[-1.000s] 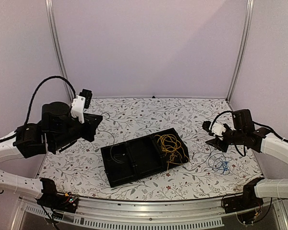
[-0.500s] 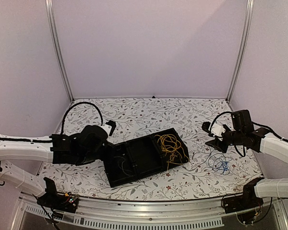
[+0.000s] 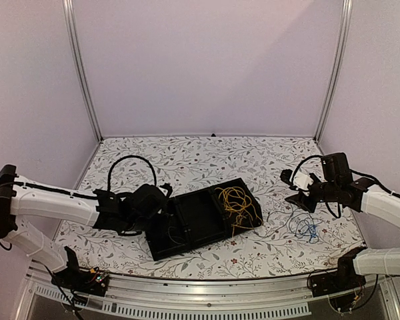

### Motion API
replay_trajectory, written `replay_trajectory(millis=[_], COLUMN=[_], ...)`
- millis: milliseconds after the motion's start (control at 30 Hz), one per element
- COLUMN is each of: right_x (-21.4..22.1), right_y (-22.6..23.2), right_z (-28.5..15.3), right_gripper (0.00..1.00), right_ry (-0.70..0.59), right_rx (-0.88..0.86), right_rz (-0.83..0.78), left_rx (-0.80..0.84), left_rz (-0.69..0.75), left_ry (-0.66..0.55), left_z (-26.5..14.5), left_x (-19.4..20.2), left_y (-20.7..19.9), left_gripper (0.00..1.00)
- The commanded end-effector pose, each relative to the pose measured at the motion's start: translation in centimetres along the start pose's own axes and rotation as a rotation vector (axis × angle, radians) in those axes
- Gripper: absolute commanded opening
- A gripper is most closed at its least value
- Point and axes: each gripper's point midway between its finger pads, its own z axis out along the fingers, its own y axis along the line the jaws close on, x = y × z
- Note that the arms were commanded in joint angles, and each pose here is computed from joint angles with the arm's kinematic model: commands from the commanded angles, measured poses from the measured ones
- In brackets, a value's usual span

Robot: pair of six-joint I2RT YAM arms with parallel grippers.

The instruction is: Untangle the cables

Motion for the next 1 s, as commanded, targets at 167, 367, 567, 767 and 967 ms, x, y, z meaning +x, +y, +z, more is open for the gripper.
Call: replay_trajectory(millis=[167,367,567,767,967], right_x=[-0.5,0.8,2.2,2.4,1.3], right_y=[-0.6,1.4,4.0,4.4,4.4], right_z=[-0.3,1.0,2.9,4.6,4.9], right_gripper=[0.44,0.47,0.52,0.50,0.11], right_ry=[-0.023,0.033,0.090,0.129,0.125], right_rx=[0.026,-0.101,-0.268,-0.258,-0.239], right_rz=[0.021,-0.022,-0.041,-0.070,-0.091], left_rx=[-0.010,0.007,0.080,0.228,0.336], left_rz=[-0.054,-0.075,-0.082,-0.056,0.051], left_ry=[-0.054,-0.145,-0.193,-0.249,-0.283], left_z=[-2.9,-6.3,-8.0,-8.9,-8.4], left_x=[-4.2,-6.8,-7.8,-8.8,-10.0], left_y=[-0.2,0.2,-0.5,-3.3,-7.4], left_gripper=[0.45,0.61,0.62,0.61,0.59])
